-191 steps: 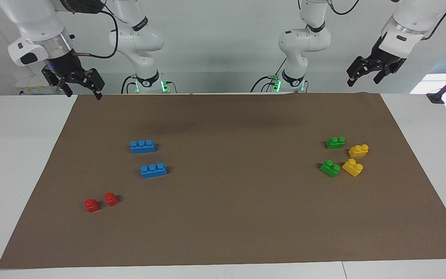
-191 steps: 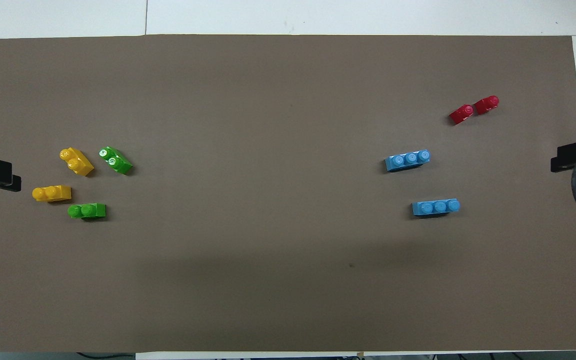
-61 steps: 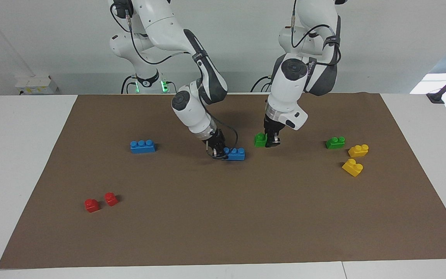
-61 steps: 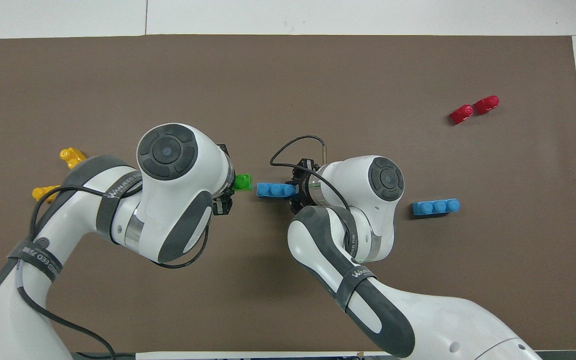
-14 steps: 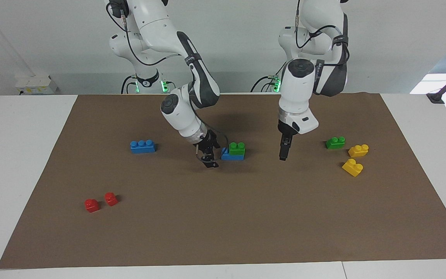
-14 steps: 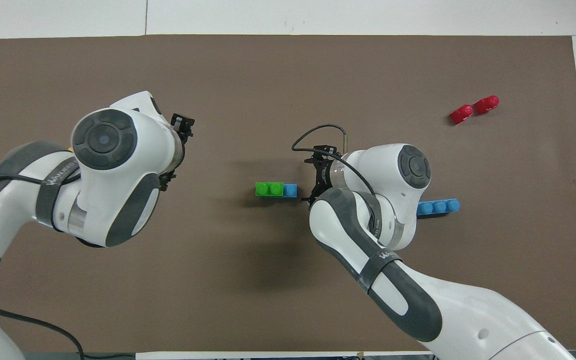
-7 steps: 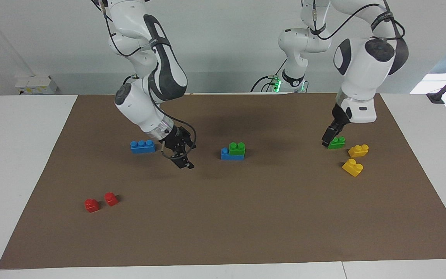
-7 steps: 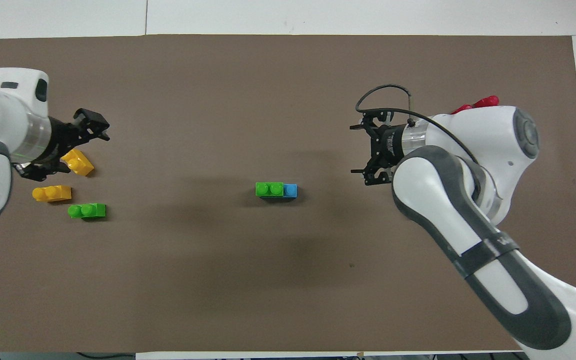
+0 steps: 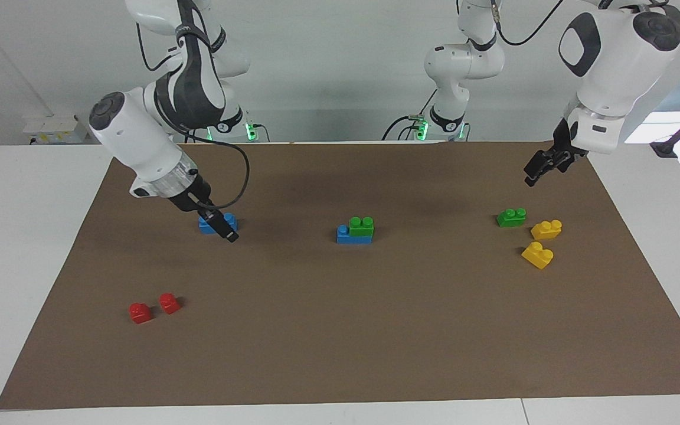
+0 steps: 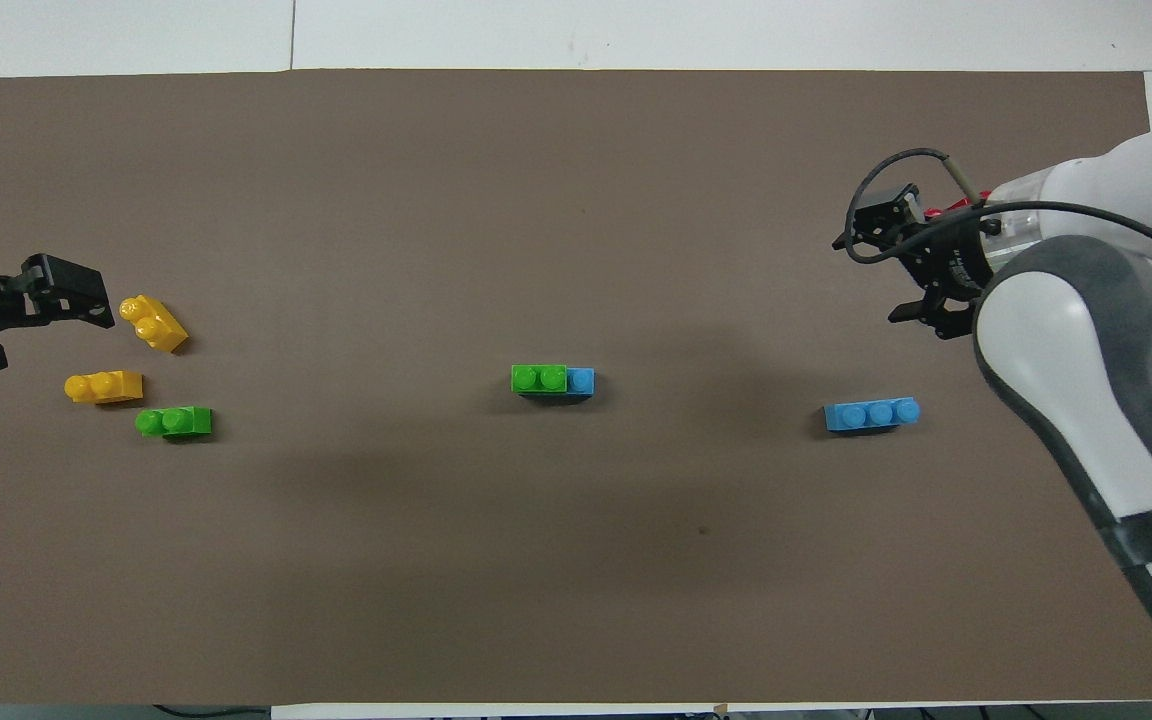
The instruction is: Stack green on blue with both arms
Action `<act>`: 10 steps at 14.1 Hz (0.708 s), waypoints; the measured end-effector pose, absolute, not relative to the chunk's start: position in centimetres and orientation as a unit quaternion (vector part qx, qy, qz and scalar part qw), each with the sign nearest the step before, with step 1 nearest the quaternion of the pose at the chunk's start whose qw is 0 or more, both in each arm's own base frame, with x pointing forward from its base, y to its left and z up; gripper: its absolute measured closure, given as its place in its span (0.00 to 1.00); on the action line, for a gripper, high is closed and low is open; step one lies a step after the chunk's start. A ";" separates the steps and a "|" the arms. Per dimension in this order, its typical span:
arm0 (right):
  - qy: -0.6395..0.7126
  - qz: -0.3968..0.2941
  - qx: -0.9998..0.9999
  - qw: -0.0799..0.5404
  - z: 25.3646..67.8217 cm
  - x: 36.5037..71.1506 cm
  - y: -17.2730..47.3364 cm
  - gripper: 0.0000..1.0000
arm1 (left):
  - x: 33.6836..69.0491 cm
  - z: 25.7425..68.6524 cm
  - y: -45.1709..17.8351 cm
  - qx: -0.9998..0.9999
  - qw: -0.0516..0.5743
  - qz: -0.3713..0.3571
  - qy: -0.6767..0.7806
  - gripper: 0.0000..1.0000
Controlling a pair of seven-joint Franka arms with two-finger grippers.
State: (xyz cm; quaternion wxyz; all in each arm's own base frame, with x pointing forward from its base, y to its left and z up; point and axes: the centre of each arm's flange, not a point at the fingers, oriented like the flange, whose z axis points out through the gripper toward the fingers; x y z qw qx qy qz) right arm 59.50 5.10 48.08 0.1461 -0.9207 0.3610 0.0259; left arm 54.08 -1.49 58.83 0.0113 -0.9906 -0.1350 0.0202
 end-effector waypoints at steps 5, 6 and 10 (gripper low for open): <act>0.187 -0.009 -0.981 0.059 53.4 58.5 0.8 0.00 | 53.1 60.4 -2.3 -0.996 0.012 0.026 -0.088 0.00; 0.163 -0.010 -0.985 0.046 54.6 58.3 0.8 0.00 | 53.2 60.6 -2.3 -0.996 0.012 0.024 -0.087 0.00; 0.122 -0.006 -0.992 0.033 58.8 56.8 0.6 0.00 | 53.1 62.3 -2.3 -0.996 0.005 0.017 -0.086 0.00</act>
